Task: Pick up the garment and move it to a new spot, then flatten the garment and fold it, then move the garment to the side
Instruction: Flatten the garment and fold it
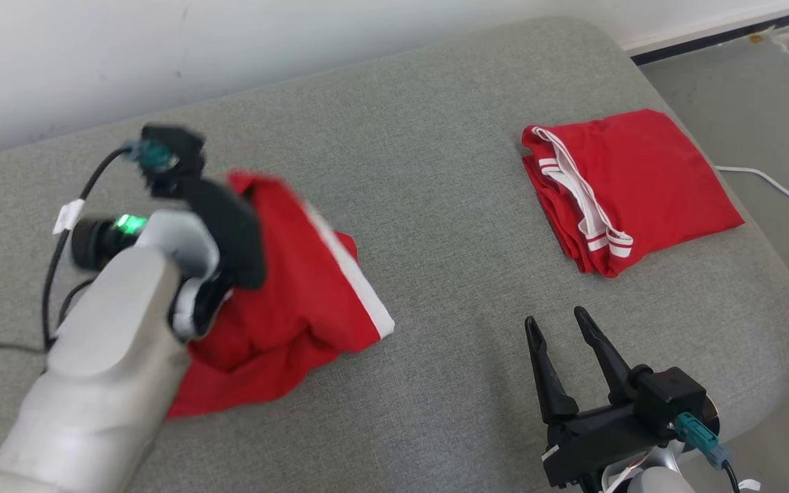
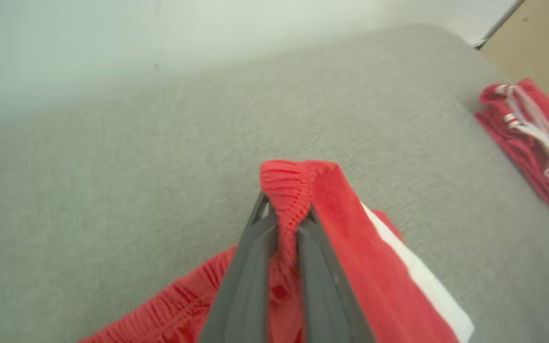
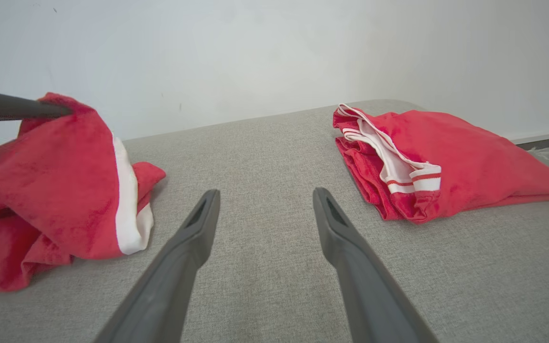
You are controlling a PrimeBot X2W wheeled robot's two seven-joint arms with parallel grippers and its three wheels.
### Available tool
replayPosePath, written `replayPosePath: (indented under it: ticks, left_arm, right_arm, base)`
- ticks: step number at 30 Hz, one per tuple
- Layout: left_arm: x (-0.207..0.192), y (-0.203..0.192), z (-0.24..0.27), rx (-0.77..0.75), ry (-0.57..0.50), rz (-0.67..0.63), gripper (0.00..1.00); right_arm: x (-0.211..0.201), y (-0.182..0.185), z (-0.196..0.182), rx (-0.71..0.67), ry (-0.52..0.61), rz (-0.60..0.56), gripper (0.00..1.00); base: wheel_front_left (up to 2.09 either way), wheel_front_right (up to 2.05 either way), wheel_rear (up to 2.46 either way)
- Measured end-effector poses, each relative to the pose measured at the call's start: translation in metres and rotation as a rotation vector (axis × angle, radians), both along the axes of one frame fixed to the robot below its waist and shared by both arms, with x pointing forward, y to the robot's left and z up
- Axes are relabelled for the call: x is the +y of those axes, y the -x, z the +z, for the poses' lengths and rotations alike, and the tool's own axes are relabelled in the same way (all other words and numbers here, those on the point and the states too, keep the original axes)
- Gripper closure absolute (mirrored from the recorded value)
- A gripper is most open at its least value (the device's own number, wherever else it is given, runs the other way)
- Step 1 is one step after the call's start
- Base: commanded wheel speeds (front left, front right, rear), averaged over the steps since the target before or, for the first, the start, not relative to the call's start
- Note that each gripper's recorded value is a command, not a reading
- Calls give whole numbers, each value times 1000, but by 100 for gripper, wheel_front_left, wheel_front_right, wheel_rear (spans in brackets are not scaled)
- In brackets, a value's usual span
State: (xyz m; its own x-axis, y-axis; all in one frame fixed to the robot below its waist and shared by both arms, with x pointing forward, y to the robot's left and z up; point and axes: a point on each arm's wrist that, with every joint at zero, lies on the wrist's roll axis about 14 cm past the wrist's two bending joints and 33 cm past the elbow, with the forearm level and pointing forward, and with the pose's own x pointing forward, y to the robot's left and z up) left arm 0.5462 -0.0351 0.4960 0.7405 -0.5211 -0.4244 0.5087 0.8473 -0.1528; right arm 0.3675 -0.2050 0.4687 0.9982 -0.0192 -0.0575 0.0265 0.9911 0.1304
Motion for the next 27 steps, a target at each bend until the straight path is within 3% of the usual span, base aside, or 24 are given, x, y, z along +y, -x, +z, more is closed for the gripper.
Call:
replayPosePath:
  ticks: [8,13,17,27]
  left_arm:
    - [-68,5,133,-425,292,-138,100]
    - [-91,25,197,-617,416,-227,100]
    - [-92,33,186,-610,411,-252,100]
    - [-33,68,49,-396,257,-217,100]
  right_arm:
    - [0,3,5,-15,-7,-1,0]
    - [-2,5,7,-24,-9,-9,0]
    - [-2,5,5,-19,-15,-11,0]
    - [22,-6,1,-12,-18,63,0]
  base:
    - [0,0,0]
    - [0,0,0]
    - [0,0,0]
    - [0,0,0]
